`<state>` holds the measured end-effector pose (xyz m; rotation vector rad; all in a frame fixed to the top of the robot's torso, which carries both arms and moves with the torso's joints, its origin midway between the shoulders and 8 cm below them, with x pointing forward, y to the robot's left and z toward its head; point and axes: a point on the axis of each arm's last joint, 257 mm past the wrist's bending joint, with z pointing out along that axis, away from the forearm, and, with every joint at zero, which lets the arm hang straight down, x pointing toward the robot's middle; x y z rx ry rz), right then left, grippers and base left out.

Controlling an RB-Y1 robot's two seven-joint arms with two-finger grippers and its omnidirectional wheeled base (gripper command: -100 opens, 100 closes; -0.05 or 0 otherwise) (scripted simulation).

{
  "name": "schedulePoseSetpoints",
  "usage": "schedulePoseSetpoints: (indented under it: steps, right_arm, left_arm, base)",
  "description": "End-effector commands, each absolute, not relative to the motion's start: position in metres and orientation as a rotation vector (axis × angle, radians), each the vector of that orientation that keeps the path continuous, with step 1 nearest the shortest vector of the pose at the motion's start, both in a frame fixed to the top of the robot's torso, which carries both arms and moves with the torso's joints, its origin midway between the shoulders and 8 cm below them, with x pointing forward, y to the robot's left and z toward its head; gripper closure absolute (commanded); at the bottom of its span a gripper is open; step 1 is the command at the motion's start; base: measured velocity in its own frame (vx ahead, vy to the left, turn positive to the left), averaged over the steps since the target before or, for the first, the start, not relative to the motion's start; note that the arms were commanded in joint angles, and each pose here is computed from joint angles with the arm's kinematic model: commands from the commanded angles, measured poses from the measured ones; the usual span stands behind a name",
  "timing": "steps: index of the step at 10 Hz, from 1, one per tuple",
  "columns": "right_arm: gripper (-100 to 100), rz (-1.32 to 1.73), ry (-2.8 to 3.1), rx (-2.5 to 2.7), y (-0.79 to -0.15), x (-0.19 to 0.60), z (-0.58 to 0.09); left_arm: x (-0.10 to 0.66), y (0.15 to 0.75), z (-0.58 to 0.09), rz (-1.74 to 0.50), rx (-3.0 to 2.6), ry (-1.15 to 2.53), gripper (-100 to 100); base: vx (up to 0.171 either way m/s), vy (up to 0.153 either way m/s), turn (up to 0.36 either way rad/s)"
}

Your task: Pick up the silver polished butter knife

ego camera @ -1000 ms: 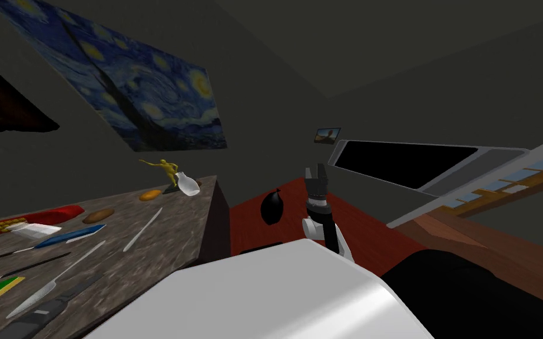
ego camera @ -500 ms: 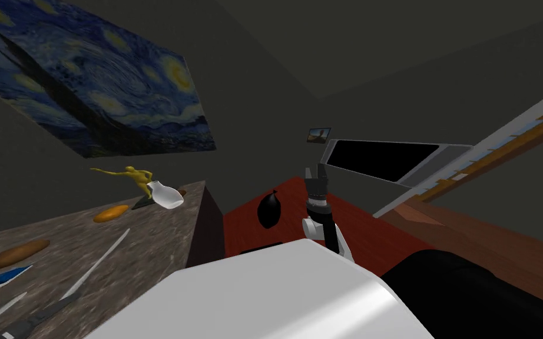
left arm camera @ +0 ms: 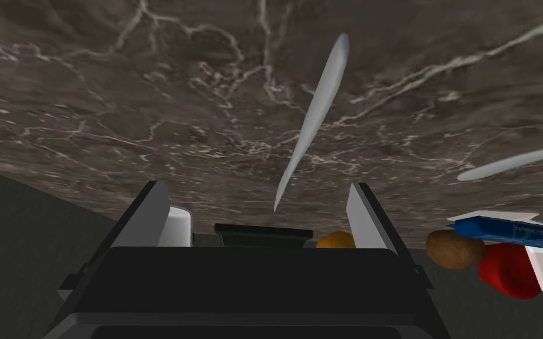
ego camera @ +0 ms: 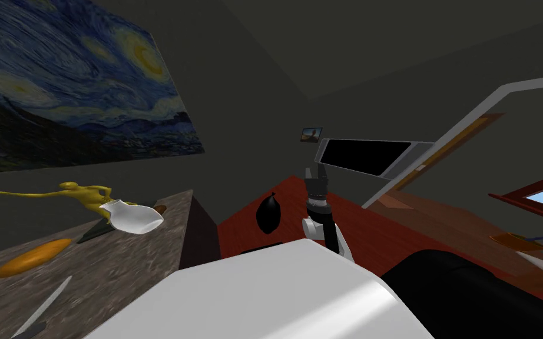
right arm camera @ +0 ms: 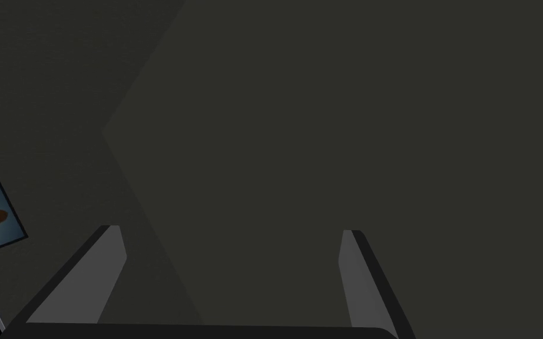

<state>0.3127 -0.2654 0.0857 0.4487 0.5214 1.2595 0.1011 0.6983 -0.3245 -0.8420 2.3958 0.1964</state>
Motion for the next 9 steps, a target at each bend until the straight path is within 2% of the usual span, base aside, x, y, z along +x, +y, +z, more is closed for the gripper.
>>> schedulePoseSetpoints:
  steps: [1, 2, 3, 4, 8, 9]
  right_arm:
    - [0, 1.259, 0.521, 0.449, -0.265, 0.313, 0.086]
    - [0, 1.259, 0.521, 0.449, -0.265, 0.313, 0.086]
    - [0, 1.26, 0.521, 0.449, -0.265, 0.313, 0.086]
    - [0, 1.26, 0.521, 0.449, -0.265, 0.313, 0.086]
    - [0, 1.26, 0.521, 0.449, -0.265, 0.313, 0.086]
    - [0, 1.26, 0.521, 0.449, -0.265, 0.313, 0.086]
  left_arm:
    - [0.086, 0.701, -0.329, 0.251, -0.793, 2.464, -100]
    - [0.093, 0.699, -0.327, 0.228, -0.812, 2.438, -100]
    - [0.092, 0.7, -0.327, 0.234, -0.807, 2.443, 0]
    - [0.083, 0.699, -0.335, 0.239, -0.823, 2.437, -100]
    - [0.074, 0.698, -0.345, 0.242, -0.841, 2.432, -100]
    - [0.073, 0.698, -0.345, 0.243, -0.841, 2.433, 100]
  base:
    - [0.131, 0.185, -0.204]
    - [0.021, 0.003, 0.012]
    - [0.0, 0.0, 0.0]
    - [0.006, 0.0, -0.047]
    - [0.001, 0.0, -0.023]
    - [0.0, 0.0, 0.0]
